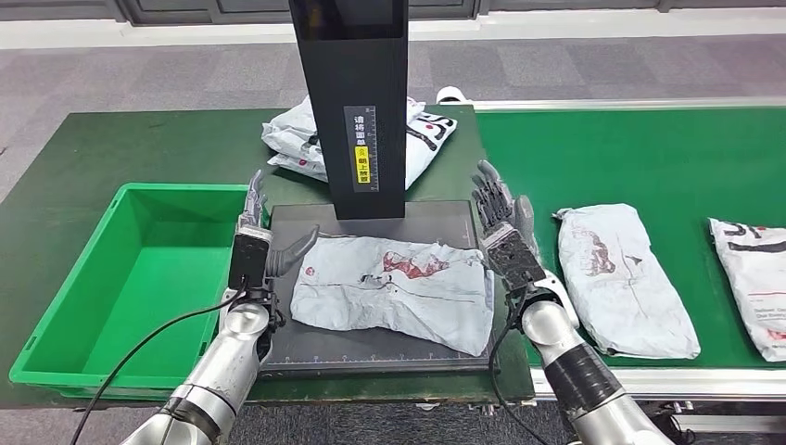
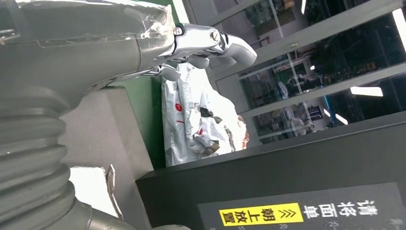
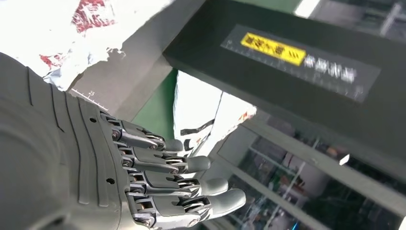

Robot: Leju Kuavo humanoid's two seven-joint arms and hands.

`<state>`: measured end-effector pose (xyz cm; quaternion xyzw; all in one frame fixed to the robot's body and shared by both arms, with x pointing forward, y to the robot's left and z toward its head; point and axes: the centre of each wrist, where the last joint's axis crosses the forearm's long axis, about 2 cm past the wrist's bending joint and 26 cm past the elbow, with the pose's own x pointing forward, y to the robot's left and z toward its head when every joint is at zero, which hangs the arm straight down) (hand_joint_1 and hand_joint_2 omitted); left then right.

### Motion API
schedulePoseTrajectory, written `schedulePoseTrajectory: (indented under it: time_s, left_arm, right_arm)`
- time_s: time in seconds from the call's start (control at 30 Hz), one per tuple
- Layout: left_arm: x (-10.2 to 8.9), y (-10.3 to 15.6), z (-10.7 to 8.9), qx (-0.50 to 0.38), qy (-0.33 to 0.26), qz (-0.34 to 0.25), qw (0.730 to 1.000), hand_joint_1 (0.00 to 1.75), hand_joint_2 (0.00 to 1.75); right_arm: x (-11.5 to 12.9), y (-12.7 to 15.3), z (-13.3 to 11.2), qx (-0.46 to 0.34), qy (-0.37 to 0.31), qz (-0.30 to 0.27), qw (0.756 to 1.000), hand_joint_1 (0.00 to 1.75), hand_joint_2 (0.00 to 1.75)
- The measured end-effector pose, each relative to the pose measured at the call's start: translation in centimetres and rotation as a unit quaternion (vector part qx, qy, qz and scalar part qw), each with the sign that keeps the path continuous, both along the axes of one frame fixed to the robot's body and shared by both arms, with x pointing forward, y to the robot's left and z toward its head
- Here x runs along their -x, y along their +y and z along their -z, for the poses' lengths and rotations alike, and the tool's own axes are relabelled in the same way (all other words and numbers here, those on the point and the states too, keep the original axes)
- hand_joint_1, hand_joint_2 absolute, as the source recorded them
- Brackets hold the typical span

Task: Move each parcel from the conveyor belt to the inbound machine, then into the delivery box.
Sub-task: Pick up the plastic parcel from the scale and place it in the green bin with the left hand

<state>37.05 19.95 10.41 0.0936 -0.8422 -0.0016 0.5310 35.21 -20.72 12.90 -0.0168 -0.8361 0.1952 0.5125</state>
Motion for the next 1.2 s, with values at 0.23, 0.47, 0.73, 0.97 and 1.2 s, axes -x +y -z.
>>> schedulePoseTrajectory:
  time_s: [0.23,0.47,0.73,0.97,1.2]
  left_arm:
    - [0.4,-1.7,0.4,-0.119,0.019,0.103,0.987,0.0,1.75]
    - [1.2,-3.4,1.8,-0.349,0.071,0.156,0.921,0.0,1.75]
    - [0.7,-5.1,2.1,-0.572,0.116,0.245,0.774,0.93,1.75]
    - [0.1,-5.3,1.7,-0.609,0.129,0.294,0.725,1.75,1.75]
    - [0.2,-5.2,1.5,-0.578,0.096,0.208,0.784,1.75,1.75]
  right_arm:
    - [0.3,0.3,0.9,-0.03,0.029,0.003,0.999,0.0,1.75]
    - [0.1,0.3,1.1,-0.046,0.044,0.004,0.998,0.0,1.75]
    - [-0.3,0.7,1.6,-0.071,0.062,0.001,0.996,0.0,1.75]
    - [-0.4,0.6,1.8,-0.088,0.077,0.011,0.993,0.0,1.75]
    - [0.5,-0.3,3.3,-0.111,0.08,0.049,0.989,0.0,1.75]
